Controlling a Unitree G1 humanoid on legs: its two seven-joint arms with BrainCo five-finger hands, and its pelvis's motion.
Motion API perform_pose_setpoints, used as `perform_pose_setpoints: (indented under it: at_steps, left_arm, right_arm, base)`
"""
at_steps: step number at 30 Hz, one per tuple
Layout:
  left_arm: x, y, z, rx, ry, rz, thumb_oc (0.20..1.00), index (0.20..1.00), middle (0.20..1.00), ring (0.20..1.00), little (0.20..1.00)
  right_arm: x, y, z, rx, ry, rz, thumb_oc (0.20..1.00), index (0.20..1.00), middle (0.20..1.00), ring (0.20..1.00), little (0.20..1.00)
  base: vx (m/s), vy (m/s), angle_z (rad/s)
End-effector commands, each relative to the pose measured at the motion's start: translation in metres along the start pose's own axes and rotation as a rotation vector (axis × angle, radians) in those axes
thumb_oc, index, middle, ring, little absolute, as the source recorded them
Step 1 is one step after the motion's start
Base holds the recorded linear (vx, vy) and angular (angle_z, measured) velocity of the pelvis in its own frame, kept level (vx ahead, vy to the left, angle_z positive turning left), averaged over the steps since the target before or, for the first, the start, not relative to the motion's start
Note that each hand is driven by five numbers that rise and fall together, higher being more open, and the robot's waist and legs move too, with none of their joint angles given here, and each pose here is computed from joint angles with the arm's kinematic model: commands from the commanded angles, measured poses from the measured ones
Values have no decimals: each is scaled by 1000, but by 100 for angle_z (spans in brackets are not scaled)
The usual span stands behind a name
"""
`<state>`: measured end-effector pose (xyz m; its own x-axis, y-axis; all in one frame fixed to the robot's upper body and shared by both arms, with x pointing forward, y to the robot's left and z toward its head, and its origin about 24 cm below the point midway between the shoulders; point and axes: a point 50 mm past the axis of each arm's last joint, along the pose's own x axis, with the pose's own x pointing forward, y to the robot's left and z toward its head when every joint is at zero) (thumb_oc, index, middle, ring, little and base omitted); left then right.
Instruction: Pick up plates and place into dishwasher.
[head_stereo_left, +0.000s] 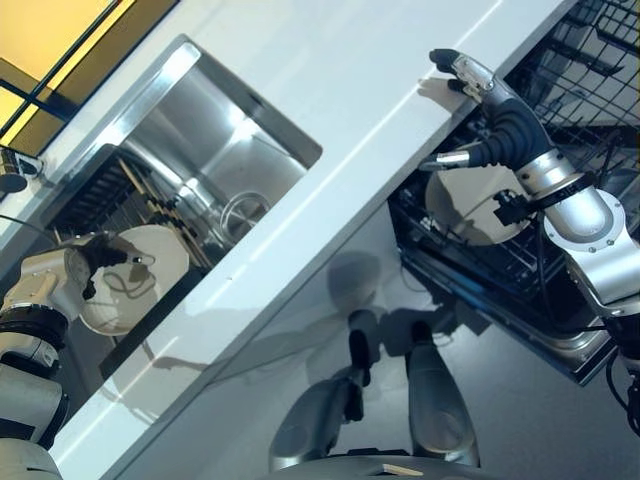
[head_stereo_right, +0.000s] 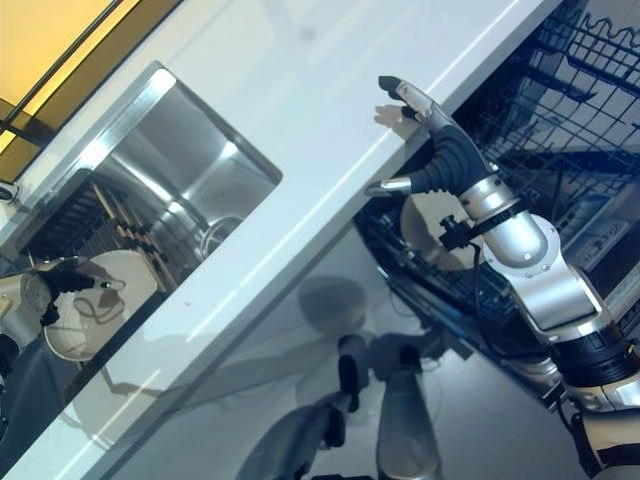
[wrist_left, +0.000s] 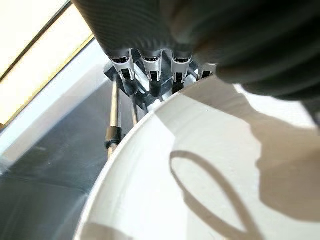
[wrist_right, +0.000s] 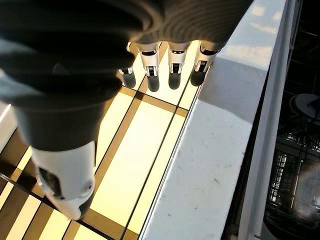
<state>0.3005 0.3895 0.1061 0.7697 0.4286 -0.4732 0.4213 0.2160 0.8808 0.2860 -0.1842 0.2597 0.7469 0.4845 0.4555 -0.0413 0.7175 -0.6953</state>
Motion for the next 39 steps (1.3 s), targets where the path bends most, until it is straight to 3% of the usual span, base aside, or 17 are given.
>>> perform_pose_setpoints:
  at_steps: [1,3,4,5,6,15,39]
  left_arm:
    - [1,-33,-11,-225,-36,-155,1000,1000,1000,1000,1000]
    - [2,-37,0,-363,-120,-205,1000,1000,1000,1000,1000]
    - [2,-39,6,-407,-158,-222,831,831,831,831,831]
    - [1,-40,9,-424,-180,-233,360,360,360,360,360]
    - [1,-41,13,-438,-215,-256,200,200,200,200,200]
    - [-4,-41,21,-575,-337,-306,200,200,200,200,200]
    - [-12,-28,2,-551,-312,-265,200,200,200,200,200]
  right_arm:
    - [-15,0,-10,6,78,24,1000,1000,1000,1000,1000]
    - [-19,-1,-10,6,88,17,1000,1000,1000,1000,1000]
    - [-21,-2,-11,6,93,16,1000,1000,1000,1000,1000]
    - [-23,-3,-11,7,98,13,1000,1000,1000,1000,1000]
    - [-25,-4,-12,7,102,11,1000,1000,1000,1000,1000]
    - [-34,-7,-14,18,99,24,1000,1000,1000,1000,1000]
    - [-45,1,-22,79,104,-8,1000,1000,1000,1000,1000]
  base:
    - [0,0,0]
    - [0,0,0]
    - [33,-20,7]
    - [32,-25,7]
    - [19,-20,5]
    - [0,0,0]
    - [4,-56,2]
